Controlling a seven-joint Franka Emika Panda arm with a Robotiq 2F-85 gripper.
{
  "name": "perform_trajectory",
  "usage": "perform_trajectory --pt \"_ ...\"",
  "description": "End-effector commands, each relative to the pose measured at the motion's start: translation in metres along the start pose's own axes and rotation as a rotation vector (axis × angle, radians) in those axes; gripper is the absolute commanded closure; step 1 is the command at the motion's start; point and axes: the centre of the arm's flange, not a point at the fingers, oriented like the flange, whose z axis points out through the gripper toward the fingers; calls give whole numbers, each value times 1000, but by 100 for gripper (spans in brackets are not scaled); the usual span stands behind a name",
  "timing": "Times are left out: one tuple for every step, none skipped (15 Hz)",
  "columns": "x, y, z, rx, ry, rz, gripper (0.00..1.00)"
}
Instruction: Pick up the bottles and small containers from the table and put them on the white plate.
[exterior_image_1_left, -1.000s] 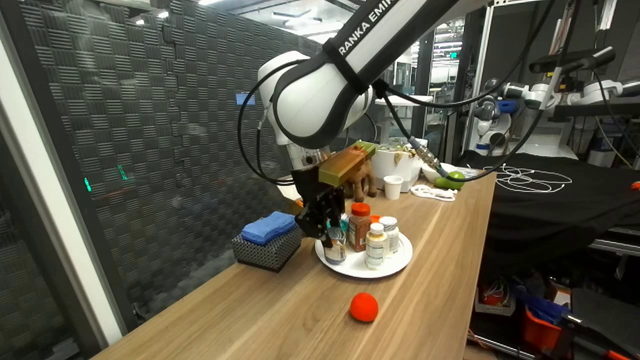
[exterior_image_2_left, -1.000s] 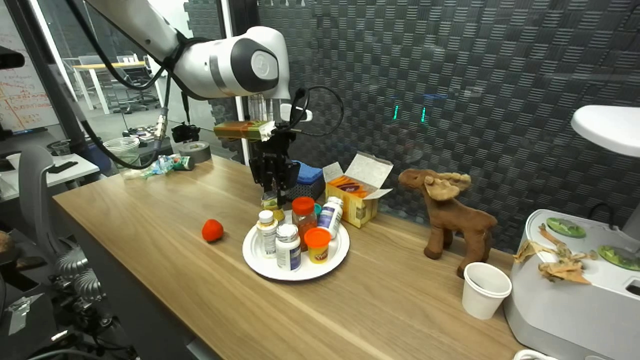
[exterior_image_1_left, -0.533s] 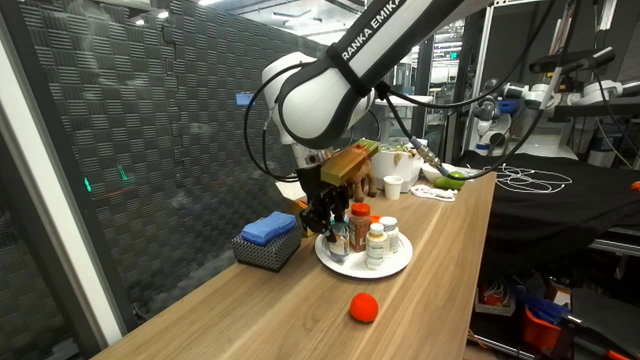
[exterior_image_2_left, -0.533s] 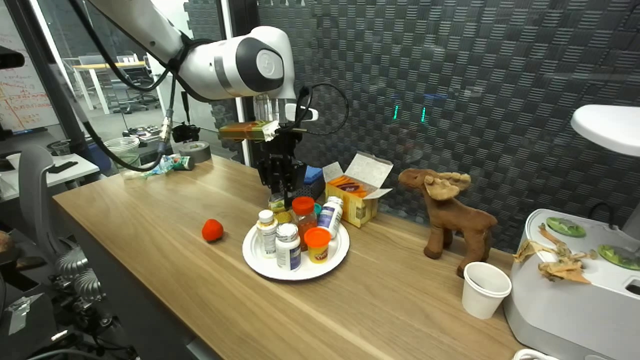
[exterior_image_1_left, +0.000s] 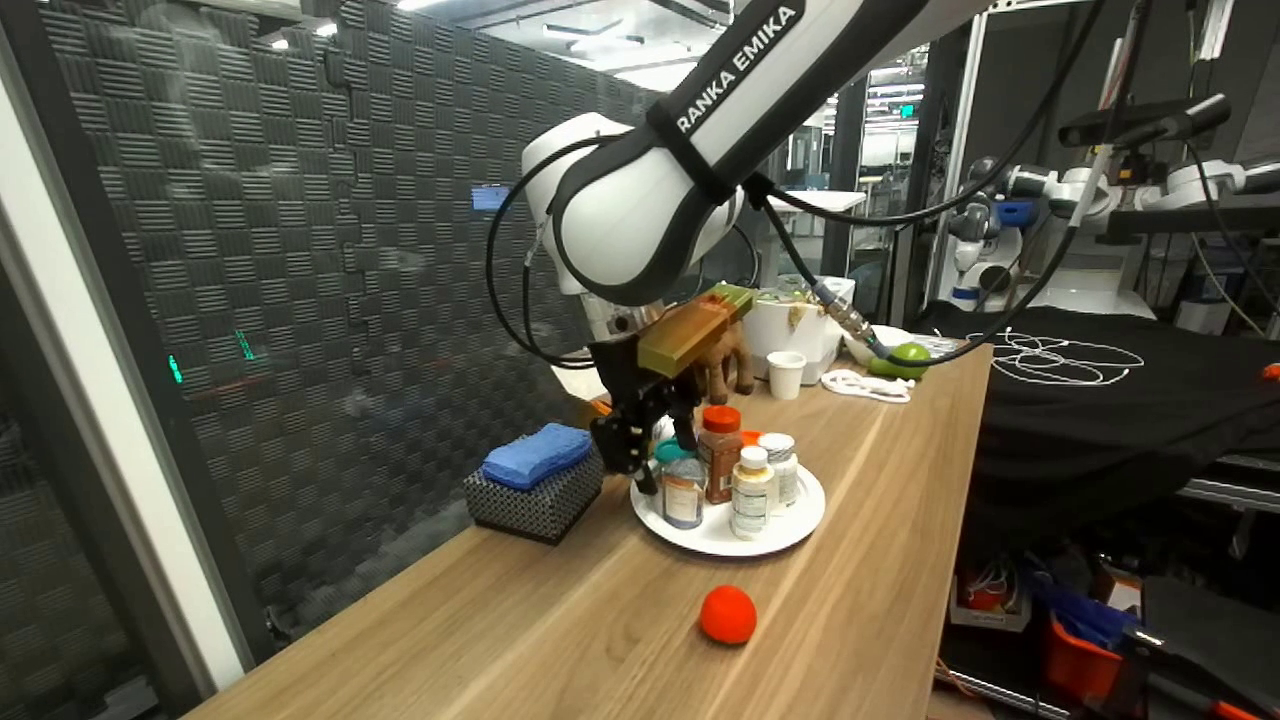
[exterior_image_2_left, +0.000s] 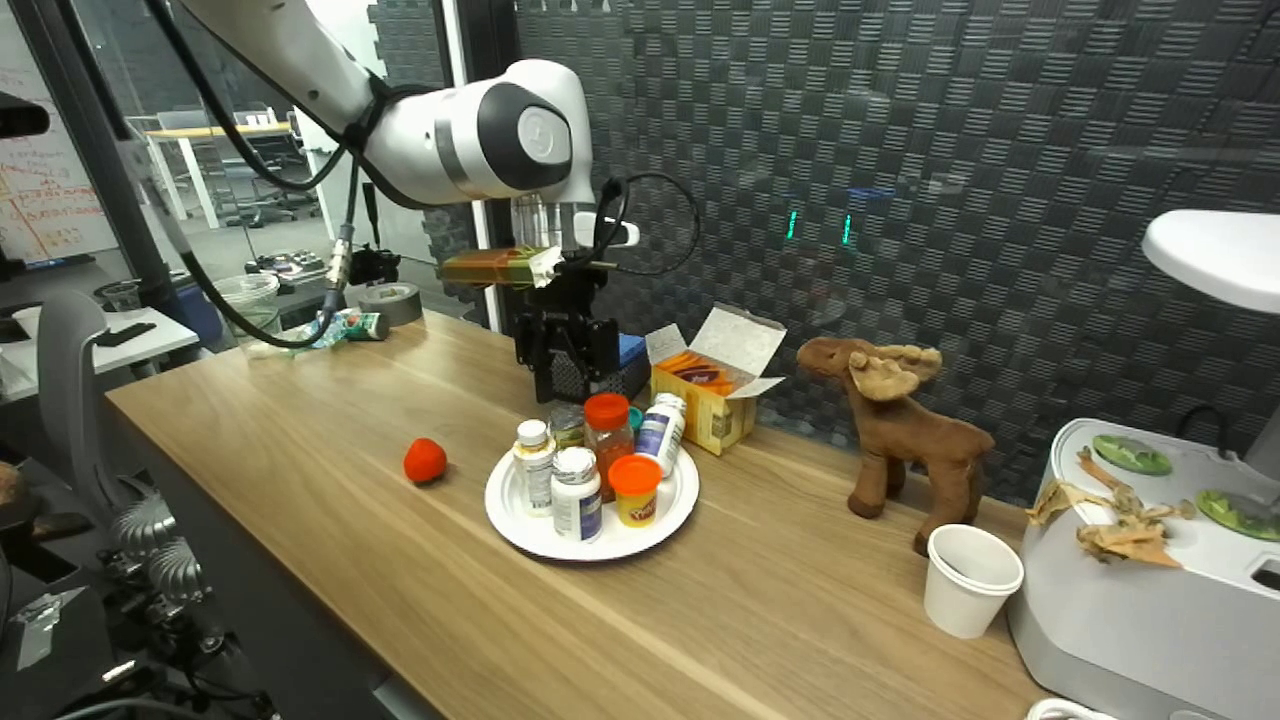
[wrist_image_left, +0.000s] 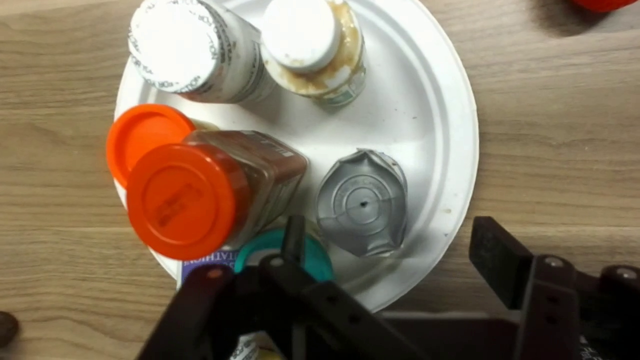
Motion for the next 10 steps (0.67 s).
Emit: perform_trajectory --pt "4 -4 -10 -18 23 -8 0" --pt "3 -7 -11 -20 26 -14 0" --pt "1 -11 -14 -29 36 -14 0" --pt "0 -15 -18 -45 48 -10 0" --pt "-4 -22 -24 -64 61 -13 0" --pt "-7 -29 -30 -88 73 -21 0" --pt "-11 -37 -36 -107 84 -28 1" --pt "-16 -47 -45 -135 105 -34 0" --pt "-19 -56 -52 -159 127 -38 0" --pt "-26 -69 -59 -187 143 -56 0"
